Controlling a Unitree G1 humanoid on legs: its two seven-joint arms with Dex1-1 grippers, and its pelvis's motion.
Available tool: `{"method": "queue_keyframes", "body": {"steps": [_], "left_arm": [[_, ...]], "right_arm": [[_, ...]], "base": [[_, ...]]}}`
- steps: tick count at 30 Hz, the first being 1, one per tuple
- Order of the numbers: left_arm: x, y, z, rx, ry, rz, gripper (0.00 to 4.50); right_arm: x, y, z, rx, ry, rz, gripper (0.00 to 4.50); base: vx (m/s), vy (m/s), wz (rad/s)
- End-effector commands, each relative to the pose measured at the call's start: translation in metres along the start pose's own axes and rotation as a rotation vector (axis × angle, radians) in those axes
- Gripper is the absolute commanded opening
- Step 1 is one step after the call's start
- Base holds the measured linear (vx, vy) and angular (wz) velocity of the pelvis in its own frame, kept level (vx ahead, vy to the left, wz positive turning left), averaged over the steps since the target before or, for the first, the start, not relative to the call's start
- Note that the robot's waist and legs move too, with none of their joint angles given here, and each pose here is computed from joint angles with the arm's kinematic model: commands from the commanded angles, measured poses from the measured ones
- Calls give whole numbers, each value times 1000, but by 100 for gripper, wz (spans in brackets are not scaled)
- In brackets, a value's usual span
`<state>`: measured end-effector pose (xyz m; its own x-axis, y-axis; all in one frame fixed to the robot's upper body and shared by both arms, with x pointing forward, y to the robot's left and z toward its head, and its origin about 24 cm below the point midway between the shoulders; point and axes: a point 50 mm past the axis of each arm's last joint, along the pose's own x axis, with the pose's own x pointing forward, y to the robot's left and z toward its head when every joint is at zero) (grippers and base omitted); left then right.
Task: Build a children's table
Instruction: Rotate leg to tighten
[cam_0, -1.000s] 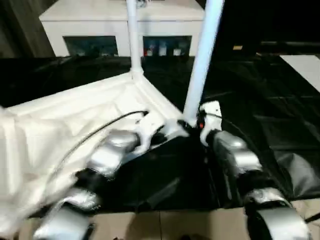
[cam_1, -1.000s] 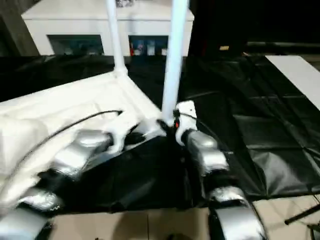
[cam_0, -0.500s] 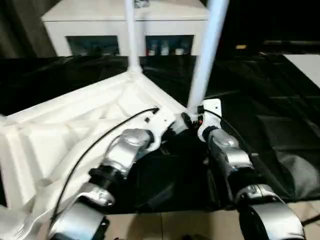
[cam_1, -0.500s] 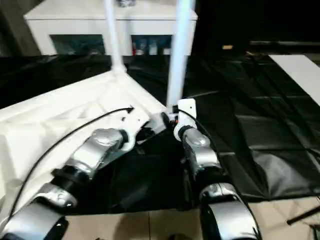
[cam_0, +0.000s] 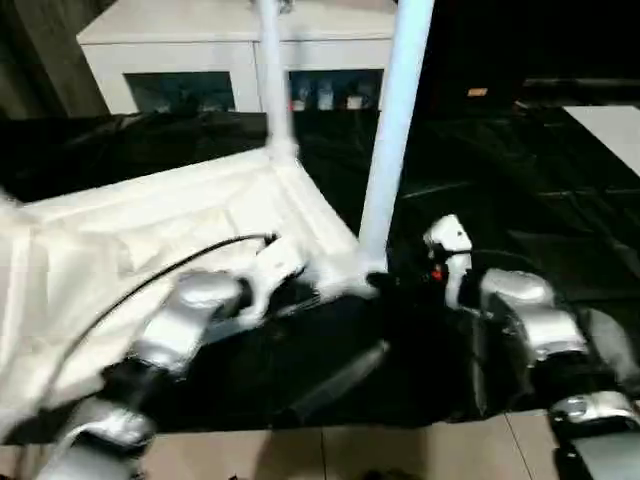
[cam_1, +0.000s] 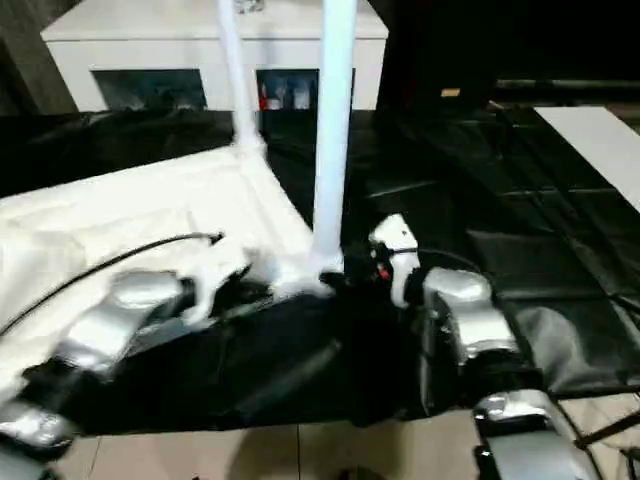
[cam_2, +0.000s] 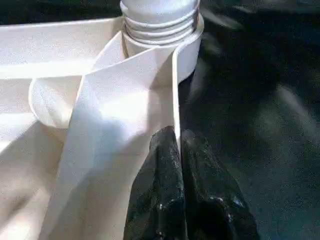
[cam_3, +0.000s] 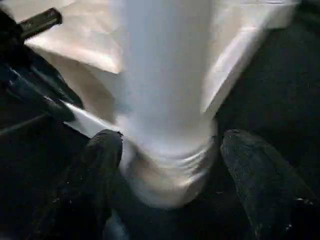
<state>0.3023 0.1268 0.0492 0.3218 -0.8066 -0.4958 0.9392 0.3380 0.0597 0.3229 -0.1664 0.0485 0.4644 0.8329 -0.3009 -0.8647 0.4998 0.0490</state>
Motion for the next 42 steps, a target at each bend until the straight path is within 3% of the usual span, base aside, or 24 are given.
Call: {"method": "queue_keyframes", "body": {"steps": [1,7,16,26,28,30,31,33,38,42], "left_arm": [[7,-11,14,39,-64,-108,0],[6,-10,10,42,-35,-99,0],[3,-10,9,39,-21,-105,0],[3,-7,6,34,-1,-72,0],[9,-1,4,5,18,30,0],[14,2,5,-11,22,79,0],[26,7,9,-54,29,175,0],[29,8,10,-62,32,196,0],[59,17,24,-145,38,382,0],[67,20,30,-143,46,442,0]], "right_arm": [[2,1,4,-16,-5,13,345],[4,2,2,7,-2,46,345],[4,2,-3,18,18,62,275],[6,4,-7,15,42,57,265],[15,-7,-11,36,31,-175,265],[20,-11,-11,66,18,-283,265],[33,-13,-11,149,-10,-458,265],[36,-13,-11,173,-17,-495,264],[68,-4,-10,377,-12,-785,264],[86,7,-6,382,-3,-786,264]], "base": [[0,0,0],[0,0,0],[0,0,0],[0,0,0],[0,0,0],[0,0,0],[0,0,0],[0,0,0],[0,0,0],[0,0,0]]}}
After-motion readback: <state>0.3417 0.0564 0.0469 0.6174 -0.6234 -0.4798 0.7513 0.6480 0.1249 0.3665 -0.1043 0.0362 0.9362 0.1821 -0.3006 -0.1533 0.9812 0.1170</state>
